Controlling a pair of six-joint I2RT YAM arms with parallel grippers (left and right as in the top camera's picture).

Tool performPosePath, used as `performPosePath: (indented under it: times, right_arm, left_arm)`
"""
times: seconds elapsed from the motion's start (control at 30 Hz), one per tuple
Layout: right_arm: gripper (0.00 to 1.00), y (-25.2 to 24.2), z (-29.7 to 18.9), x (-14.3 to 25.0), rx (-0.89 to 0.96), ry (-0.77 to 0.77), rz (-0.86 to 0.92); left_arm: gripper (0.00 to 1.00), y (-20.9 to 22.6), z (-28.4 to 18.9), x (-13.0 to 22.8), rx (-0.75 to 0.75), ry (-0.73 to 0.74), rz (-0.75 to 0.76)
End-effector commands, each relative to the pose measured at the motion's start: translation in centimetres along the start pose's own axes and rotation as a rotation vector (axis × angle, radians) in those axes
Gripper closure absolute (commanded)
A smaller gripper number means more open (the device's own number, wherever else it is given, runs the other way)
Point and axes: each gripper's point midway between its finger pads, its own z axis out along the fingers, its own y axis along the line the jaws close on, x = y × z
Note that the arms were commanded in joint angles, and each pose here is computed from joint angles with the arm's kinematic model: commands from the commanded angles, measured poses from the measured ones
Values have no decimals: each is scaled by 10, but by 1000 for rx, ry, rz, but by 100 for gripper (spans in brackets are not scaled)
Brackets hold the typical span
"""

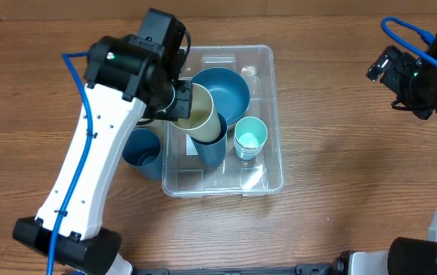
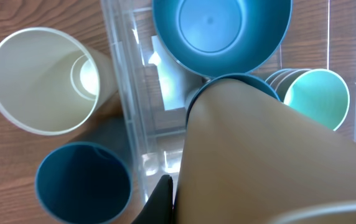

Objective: Pack container
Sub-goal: 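Carry the cream cup with the left gripper and drop it into the dark blue cup, then move the left gripper to the next cream cup and grasp it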

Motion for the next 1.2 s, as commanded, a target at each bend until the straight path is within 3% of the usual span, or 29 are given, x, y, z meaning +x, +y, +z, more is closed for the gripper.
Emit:
performPosePath:
  times: [0.0,0.37,0.57,0.7,0.9,1.17]
  right_arm:
    - [0,2,-5,-1,-8,-14,2]
    - [0,2,-5,-1,-8,-14,2]
    - [0,2,-5,-1,-8,-14,2]
    - [0,2,-5,-1,-8,-14,2]
    - [0,2,-5,-1,-8,-14,2]
    - [0,2,-5,-1,-8,-14,2]
  left_arm:
    - [91,-9,15,-4,-8,18,25]
    - [64,-20,18,-10,10,8,36]
    - [49,31,-11,-17,-118,-32,-82]
    - [34,83,-21,-21,-154,-37,-227]
    - [38,134,-6,-19,-116,26,-364]
    - [41,141,36,-19,-52,122,-360]
